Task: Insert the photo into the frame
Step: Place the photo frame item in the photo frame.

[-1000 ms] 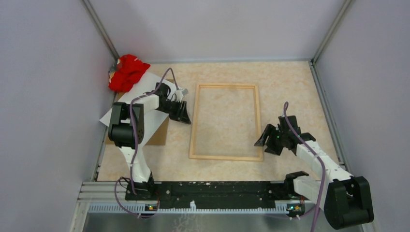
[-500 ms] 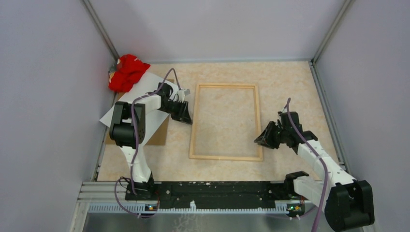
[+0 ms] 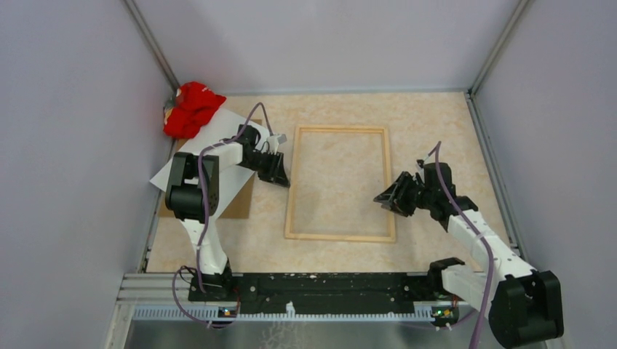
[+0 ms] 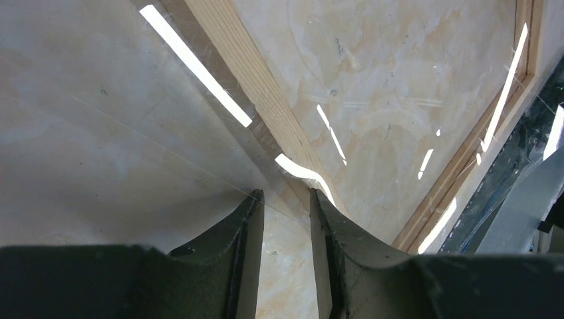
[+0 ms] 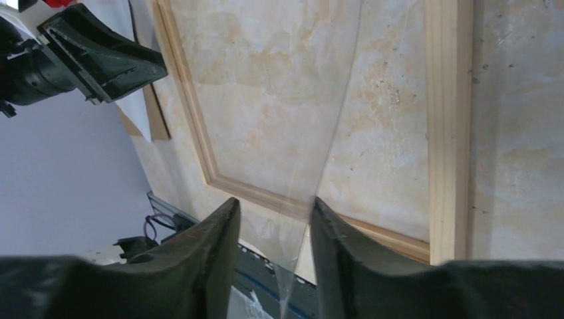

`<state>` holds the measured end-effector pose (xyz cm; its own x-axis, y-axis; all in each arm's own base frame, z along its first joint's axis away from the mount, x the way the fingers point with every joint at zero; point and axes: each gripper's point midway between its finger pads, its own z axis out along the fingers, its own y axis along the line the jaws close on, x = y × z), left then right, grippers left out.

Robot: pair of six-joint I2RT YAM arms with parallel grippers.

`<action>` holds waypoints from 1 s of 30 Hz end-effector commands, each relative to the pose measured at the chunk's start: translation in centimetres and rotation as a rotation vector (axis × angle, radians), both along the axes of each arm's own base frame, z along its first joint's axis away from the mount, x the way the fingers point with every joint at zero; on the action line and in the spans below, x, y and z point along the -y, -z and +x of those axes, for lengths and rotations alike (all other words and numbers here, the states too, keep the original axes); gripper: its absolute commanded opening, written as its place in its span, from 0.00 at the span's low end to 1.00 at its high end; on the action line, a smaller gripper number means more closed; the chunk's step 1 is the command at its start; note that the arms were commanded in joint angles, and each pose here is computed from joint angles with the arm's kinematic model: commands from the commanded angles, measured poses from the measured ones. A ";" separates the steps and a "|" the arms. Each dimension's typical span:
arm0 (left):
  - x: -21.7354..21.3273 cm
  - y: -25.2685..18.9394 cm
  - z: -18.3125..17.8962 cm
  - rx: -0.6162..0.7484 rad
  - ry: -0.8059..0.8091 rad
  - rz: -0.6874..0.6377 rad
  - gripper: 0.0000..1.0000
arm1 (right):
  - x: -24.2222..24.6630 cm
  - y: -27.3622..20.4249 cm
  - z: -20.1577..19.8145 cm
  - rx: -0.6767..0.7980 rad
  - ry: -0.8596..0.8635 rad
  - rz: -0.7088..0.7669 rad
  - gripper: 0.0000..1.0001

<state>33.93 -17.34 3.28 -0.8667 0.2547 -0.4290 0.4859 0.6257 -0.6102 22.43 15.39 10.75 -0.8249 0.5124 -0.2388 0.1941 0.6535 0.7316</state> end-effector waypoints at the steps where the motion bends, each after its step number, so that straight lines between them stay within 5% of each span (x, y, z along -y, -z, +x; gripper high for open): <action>1: 0.3 0.5 -0.3 -0.011 0.045 0.006 0.37 | -0.9 -0.8 1.0 0.051 -0.034 0.031 0.47; 4: 0.5 0.4 -0.6 -0.038 0.076 -0.004 0.37 | -0.8 -0.6 1.4 0.049 -0.059 0.000 0.58; 8: 0.2 0.2 -1.1 -0.035 0.104 0.005 0.38 | -1.3 0.1 2.1 0.004 -0.093 0.005 0.60; 20: 0.1 -0.1 -1.6 -0.028 0.120 0.003 0.41 | -2.6 -0.3 3.4 0.007 -0.102 0.086 0.11; 24: 0.3 -1.0 -1.6 -0.006 0.132 -0.017 0.57 | -2.8 -2.6 3.5 0.082 -0.108 0.110 0.00; 30: 0.2 -3.8 -0.8 0.087 0.177 -0.012 0.78 | -3.0 -7.0 4.3 0.209 -0.105 0.134 0.00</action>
<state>32.08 -17.79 4.53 -0.8404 0.3465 -0.4167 0.5419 0.5405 -0.6435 24.48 17.58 11.57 -0.8678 0.4546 -0.2010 0.1321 0.6008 0.7884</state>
